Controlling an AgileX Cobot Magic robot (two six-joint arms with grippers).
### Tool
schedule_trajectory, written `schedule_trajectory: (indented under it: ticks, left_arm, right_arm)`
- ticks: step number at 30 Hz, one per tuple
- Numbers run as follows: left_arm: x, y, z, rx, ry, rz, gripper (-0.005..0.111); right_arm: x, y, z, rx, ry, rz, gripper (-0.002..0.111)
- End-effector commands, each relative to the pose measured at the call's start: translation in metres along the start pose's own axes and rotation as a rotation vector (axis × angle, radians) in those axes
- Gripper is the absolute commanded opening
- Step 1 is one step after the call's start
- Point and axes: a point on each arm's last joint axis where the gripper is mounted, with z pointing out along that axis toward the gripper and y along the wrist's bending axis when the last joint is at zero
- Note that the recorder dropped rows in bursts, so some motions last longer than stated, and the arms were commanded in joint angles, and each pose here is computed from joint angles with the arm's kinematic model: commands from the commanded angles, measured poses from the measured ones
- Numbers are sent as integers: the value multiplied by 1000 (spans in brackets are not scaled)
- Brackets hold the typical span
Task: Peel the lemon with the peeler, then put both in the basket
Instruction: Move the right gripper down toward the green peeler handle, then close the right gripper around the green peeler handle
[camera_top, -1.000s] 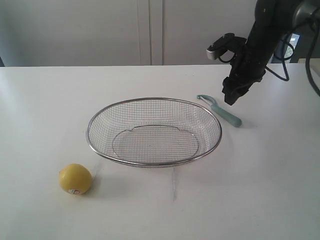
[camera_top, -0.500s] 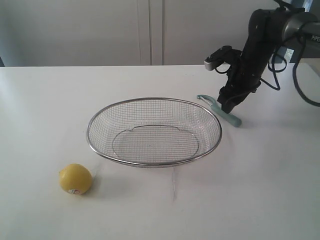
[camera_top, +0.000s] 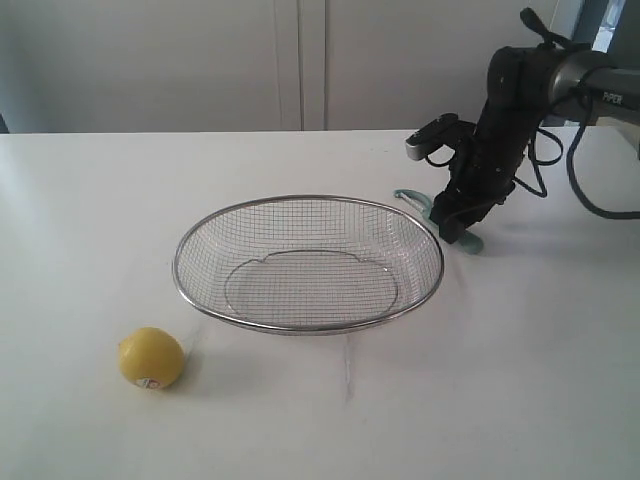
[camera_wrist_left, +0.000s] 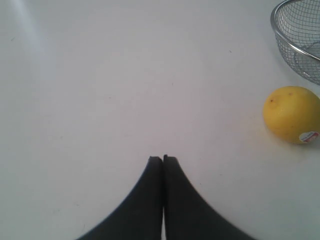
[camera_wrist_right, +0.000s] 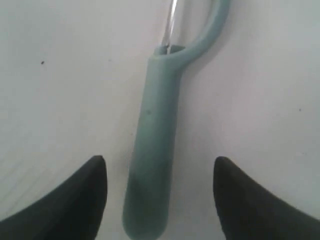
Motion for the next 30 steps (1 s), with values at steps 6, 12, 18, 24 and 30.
schedule_trajectory:
  ticks: [6,12,18,24,30]
  left_arm:
    - [1,-1,0,12,0,-15,0]
    - [1,-1,0,12,0,-15,0]
    - [1,-1,0,12,0,-15,0]
    - [1,-1,0,12,0,-15,0]
    - [1,-1,0,12,0,-15,0]
  right_arm:
    - [-10,9,6,33,-9,-23,58]
    - [-7,6,6,71,22,-1,58]
    - [-7,6,6,67,28,-1,58]
    - [-6,7,6,60,40,0,58]
    - [-5,7,10,54,50,0,58]
